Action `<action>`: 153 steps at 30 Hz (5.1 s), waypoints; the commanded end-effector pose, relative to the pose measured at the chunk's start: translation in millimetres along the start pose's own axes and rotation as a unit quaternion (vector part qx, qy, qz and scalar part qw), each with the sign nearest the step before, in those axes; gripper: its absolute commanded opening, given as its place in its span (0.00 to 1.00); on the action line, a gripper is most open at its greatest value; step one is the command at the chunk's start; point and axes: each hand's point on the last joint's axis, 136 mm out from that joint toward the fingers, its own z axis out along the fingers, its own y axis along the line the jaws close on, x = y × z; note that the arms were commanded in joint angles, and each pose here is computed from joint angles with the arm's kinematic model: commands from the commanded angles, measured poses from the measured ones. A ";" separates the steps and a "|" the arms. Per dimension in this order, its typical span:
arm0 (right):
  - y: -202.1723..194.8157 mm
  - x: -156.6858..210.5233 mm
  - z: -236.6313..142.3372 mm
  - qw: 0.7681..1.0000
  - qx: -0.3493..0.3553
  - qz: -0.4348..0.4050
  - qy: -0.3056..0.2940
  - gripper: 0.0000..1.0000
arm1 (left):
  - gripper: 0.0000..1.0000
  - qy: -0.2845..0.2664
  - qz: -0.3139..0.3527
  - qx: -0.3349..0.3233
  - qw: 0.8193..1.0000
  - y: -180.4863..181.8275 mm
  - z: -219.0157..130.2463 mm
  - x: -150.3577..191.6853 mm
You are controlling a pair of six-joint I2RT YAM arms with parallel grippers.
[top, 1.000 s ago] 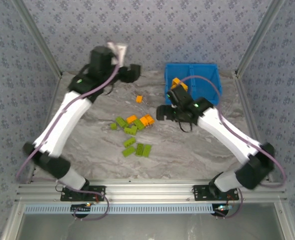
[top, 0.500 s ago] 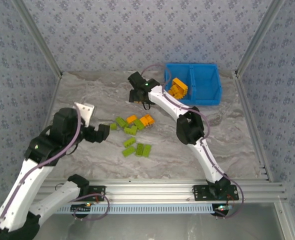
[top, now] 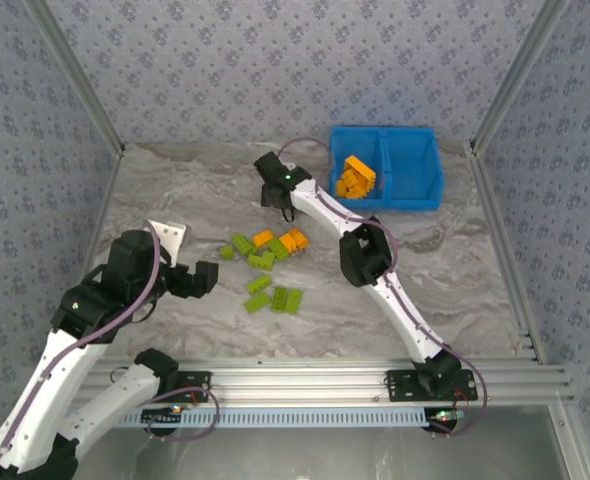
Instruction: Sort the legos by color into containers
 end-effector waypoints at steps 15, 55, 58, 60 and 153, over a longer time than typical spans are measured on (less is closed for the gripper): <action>-26.7 -17.4 -72.6 0.998 0.024 -0.050 0.007 0.25 | 0.99 -0.016 -0.027 0.023 0.999 -9.8 8.1 -11.1; -199.7 -171.2 -152.0 0.990 0.075 0.002 -0.116 0.67 | 0.99 0.068 -0.152 0.038 0.985 -21.7 58.8 18.0; -185.8 -159.0 -194.8 0.991 0.063 -0.034 -0.116 0.66 | 0.99 0.105 -0.165 0.029 0.980 -24.8 80.1 21.1; -172.7 -142.2 -224.1 0.991 0.038 -0.055 -0.116 0.66 | 0.98 0.122 -0.174 0.028 0.977 -27.8 94.9 21.1; -269.8 108.1 -393.6 0.981 -0.018 0.078 -0.176 1.00 | 0.51 -0.114 0.124 0.167 0.971 -255.5 359.3 -238.0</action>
